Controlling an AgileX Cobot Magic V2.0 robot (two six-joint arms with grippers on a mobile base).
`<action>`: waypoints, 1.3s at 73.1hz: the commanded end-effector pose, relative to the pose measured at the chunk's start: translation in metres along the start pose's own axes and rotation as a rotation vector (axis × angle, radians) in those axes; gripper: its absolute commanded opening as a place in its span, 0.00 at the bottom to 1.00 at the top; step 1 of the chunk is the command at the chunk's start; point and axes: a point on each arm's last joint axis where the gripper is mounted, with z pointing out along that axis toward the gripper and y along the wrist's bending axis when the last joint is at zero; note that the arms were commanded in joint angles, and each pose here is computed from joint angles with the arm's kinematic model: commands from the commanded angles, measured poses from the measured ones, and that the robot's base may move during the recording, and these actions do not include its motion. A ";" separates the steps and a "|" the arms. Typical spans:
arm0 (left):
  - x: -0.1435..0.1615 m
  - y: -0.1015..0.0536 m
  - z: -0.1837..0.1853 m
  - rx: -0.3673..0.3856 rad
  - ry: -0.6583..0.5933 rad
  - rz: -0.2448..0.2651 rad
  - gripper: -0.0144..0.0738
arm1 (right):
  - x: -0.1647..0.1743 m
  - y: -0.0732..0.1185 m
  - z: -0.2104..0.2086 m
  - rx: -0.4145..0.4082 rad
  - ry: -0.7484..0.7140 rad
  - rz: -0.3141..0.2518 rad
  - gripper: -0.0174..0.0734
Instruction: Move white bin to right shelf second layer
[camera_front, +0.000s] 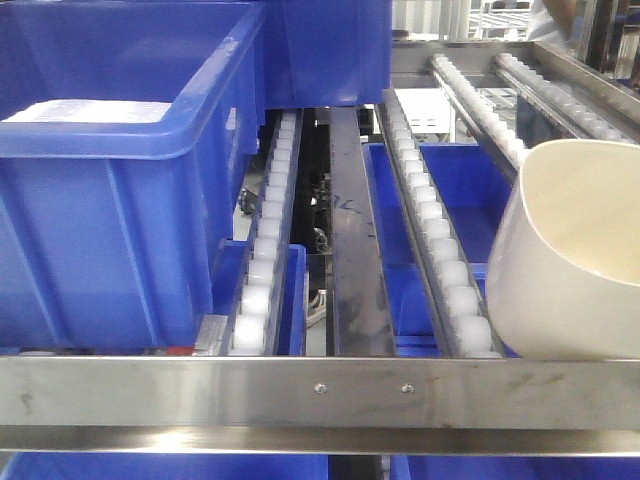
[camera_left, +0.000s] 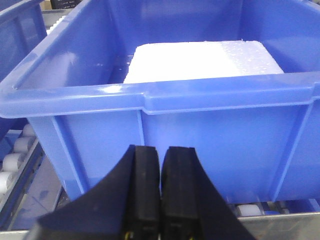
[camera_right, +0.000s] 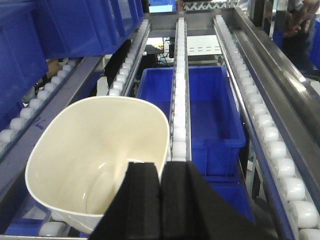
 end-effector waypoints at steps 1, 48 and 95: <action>0.004 0.000 0.001 0.003 -0.063 -0.003 0.26 | -0.015 0.001 -0.003 -0.009 -0.132 -0.004 0.25; 0.004 0.000 0.001 0.003 -0.063 -0.003 0.26 | -0.015 0.001 -0.003 -0.009 -0.132 -0.004 0.25; 0.004 0.000 0.001 0.003 -0.063 -0.003 0.26 | -0.015 0.001 -0.003 -0.009 -0.132 -0.004 0.25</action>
